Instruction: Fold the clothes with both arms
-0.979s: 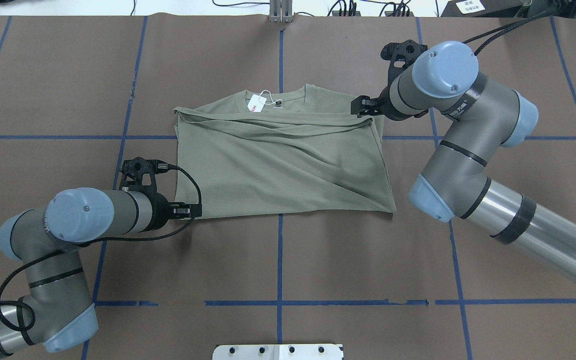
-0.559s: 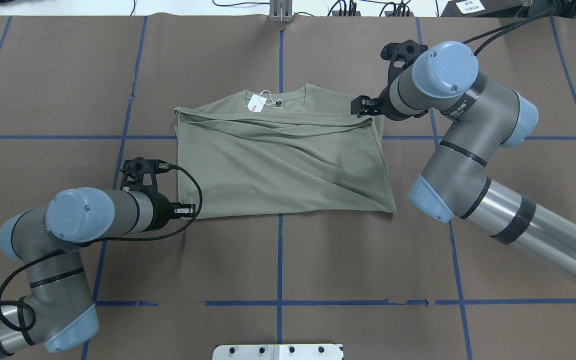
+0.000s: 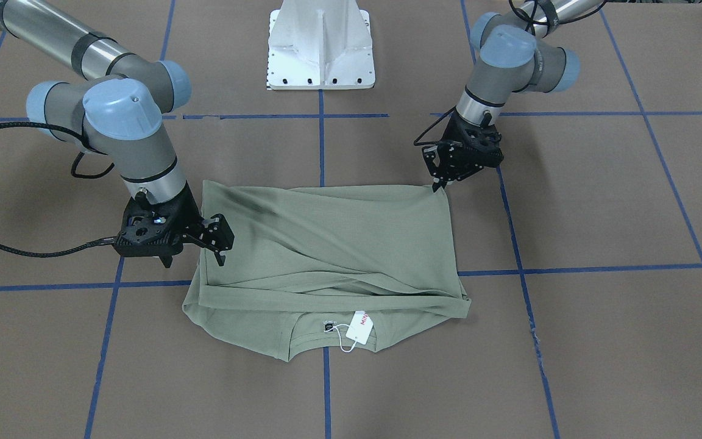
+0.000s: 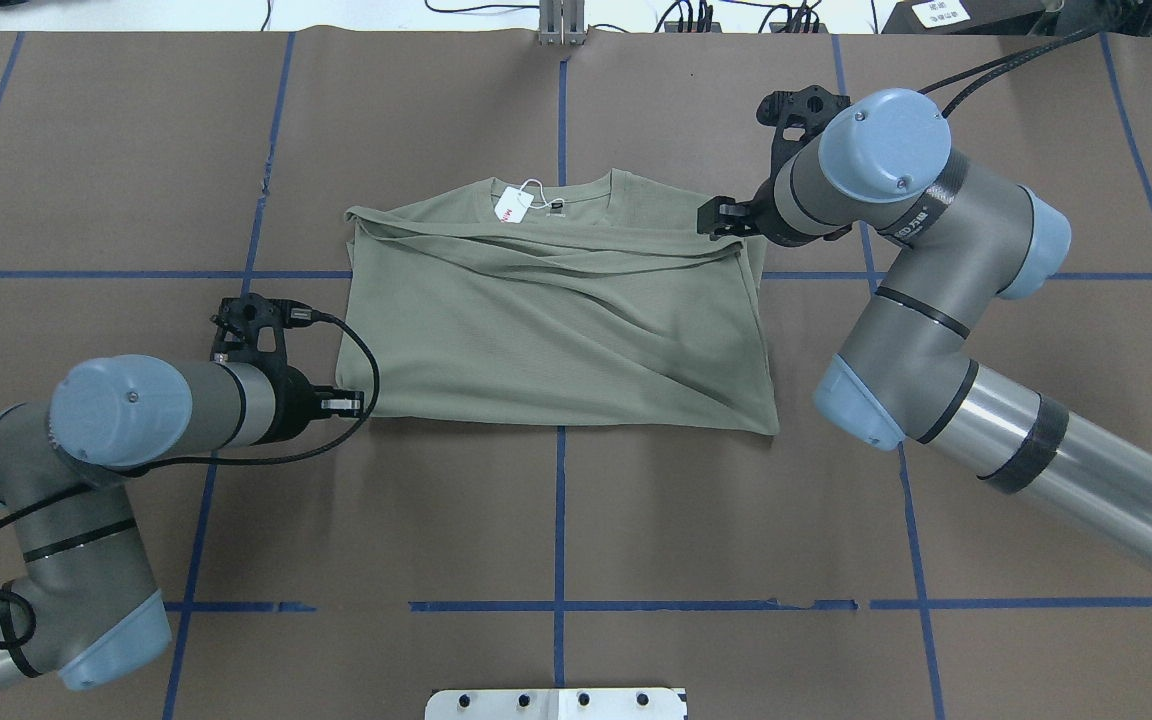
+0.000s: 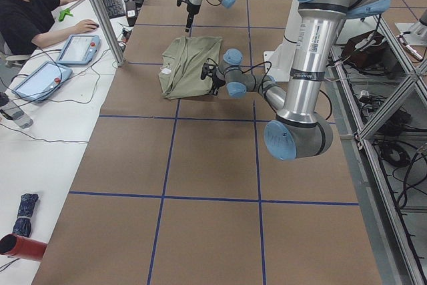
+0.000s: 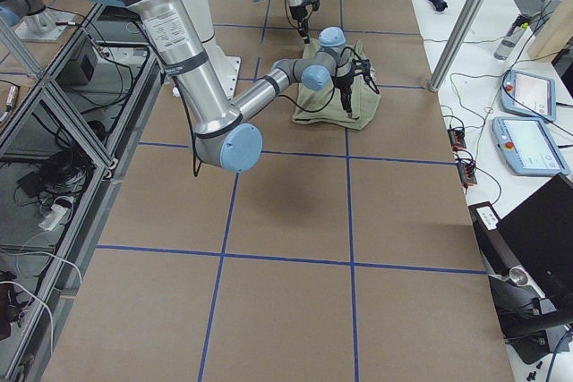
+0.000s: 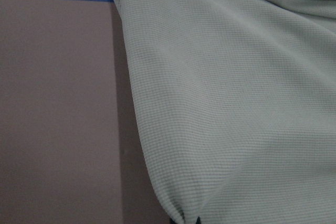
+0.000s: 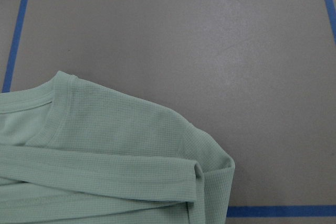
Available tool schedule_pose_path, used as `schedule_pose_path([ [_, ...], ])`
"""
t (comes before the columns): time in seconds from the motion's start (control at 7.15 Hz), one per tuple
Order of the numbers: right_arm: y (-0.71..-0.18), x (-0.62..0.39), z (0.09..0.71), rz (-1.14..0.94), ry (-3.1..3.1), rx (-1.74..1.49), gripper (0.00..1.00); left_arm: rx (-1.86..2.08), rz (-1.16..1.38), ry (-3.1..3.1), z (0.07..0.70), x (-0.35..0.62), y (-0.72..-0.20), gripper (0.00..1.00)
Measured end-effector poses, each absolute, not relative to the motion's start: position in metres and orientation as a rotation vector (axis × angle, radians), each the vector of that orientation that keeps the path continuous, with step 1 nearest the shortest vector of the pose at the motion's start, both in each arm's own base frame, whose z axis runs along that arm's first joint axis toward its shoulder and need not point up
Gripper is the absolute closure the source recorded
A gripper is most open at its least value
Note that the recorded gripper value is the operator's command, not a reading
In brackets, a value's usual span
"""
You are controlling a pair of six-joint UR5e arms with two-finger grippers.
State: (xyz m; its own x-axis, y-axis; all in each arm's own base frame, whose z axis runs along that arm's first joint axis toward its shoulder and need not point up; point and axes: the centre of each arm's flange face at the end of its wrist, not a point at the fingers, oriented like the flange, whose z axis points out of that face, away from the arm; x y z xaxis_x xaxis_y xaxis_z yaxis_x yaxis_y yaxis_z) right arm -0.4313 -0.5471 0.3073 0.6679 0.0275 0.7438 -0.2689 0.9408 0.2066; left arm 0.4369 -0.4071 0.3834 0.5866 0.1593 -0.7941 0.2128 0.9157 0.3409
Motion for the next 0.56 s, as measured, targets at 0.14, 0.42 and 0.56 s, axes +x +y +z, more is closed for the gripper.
schedule_pose_path([
  [0.14, -0.545, -0.433, 0.306, 0.167, -0.829, 0.313, 0.0, 0.486, -0.021, 0.877, 0.405, 0.409, -0.445, 1.0],
  [0.42, -0.539, -0.437, 0.301, 0.157, -0.838, 0.316, 0.0, 0.562, -0.022, 0.735, 0.435, 0.372, -0.537, 1.0],
  [0.56, -0.536, -0.438, 0.298, 0.152, -0.844, 0.318, 0.0, 0.581, -0.03, 0.684, 0.438, 0.371, -0.591, 1.0],
])
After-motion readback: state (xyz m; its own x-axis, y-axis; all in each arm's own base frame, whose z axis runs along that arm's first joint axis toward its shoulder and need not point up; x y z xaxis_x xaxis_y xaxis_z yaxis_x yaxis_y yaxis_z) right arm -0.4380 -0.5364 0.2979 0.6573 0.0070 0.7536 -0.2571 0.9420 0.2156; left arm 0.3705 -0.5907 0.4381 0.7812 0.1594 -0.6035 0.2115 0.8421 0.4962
